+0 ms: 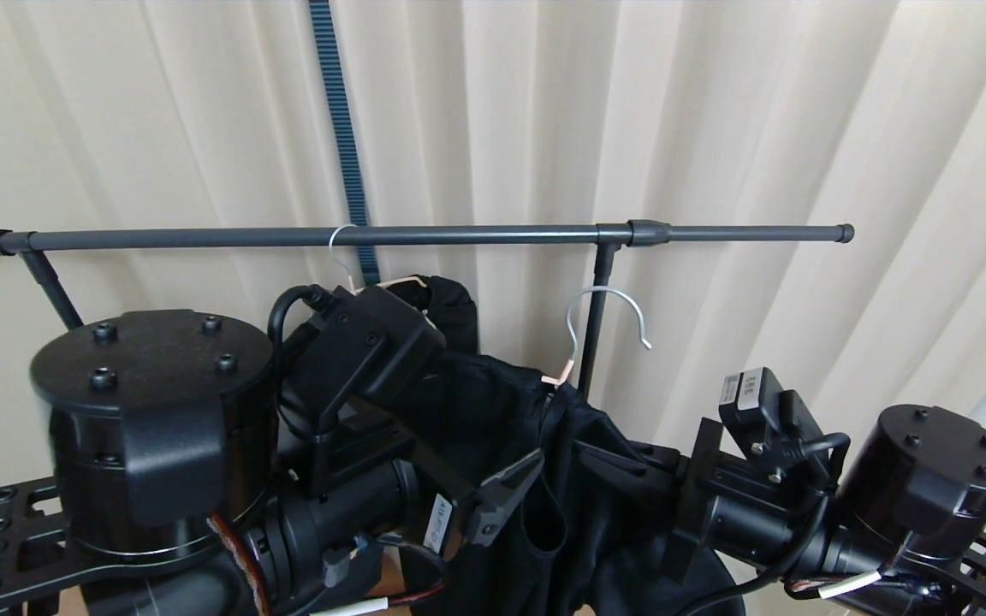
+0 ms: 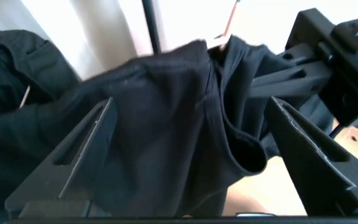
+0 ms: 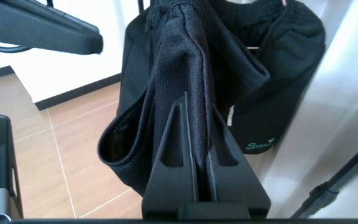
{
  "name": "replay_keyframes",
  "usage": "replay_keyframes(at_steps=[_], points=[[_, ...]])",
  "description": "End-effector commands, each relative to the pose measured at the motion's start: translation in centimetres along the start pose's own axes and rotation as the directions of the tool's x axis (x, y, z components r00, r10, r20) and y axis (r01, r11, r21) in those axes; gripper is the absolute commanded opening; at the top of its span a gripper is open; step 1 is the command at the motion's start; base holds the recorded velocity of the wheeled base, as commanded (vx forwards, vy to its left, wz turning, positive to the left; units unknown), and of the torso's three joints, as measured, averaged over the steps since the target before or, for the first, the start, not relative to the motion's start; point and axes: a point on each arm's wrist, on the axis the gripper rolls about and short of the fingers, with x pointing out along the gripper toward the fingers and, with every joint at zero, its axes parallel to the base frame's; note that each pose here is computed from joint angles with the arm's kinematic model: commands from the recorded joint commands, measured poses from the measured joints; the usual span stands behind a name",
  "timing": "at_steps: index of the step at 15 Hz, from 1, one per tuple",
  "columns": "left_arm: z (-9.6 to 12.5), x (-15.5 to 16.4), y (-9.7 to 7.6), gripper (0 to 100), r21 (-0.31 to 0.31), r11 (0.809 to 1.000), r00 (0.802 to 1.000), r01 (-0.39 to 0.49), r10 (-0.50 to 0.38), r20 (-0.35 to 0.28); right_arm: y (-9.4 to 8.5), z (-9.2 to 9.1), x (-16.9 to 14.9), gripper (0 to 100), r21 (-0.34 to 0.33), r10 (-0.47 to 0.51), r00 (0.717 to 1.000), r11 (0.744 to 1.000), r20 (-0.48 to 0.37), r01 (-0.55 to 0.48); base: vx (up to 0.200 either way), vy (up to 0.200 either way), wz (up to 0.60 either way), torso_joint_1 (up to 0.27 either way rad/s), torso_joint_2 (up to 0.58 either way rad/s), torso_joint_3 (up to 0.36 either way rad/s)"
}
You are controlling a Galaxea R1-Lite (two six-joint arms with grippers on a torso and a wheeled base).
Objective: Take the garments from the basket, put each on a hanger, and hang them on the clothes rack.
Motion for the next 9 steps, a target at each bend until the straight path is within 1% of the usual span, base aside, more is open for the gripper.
replay_keyframes(at_steps=[1, 3, 5, 6, 7, 9], points=[[0.1, -0.7, 0.6, 100, -0.008, 1.0, 1.0, -0.016, 0.016, 0.014, -0.4, 0.0, -0.3, 0, 0.0, -0.017, 1.0, 1.0, 0.001, 0.017, 0.0, 0.0, 0.0, 0.0, 0.0, 0.0], [-0.1, -1.9, 2.0, 100, -0.024, 0.998, 0.998, -0.058, 0.059, 0.026, -1.2, 0.1, -1.1, 0, -0.017, -0.034, 0.999, 0.999, 0.001, 0.034, 0.0, 0.0, 0.0, 0.0, 0.0, 0.0], [-0.6, -3.0, 3.4, 100, -0.037, 0.995, 0.995, -0.096, 0.097, 0.028, -2.2, -0.4, -2.4, 0, -0.078, -0.011, 1.0, 0.997, -0.026, 0.009, 0.0, 0.0, 0.0, 0.0, 0.0, 0.0], [-0.9, -3.4, 3.8, 100, -0.041, 0.995, 0.995, -0.095, 0.096, 0.027, -2.5, -0.5, -2.8, 0, -0.1, 0.018, 0.999, 0.995, -0.028, -0.021, 0.0, 0.0, 0.0, 0.0, 0.0, 0.0], [-1.2, -4.2, 4.7, 100, -0.055, 0.996, 0.996, -0.074, 0.077, 0.039, -3.0, -0.6, -3.7, 0, -0.107, 0.06, 0.998, 0.992, -0.033, -0.063, 0.0, 0.0, 0.0, 0.0, 0.0, 0.0], [-1.6, -5.3, 6.4, 100, -0.075, 0.996, 0.997, -0.04, 0.044, 0.058, -3.8, -0.4, -4.4, 0, -0.106, 0.071, 0.997, 0.992, -0.024, -0.073, 0.0, 0.0, 0.0, 0.0, 0.0, 0.0]])
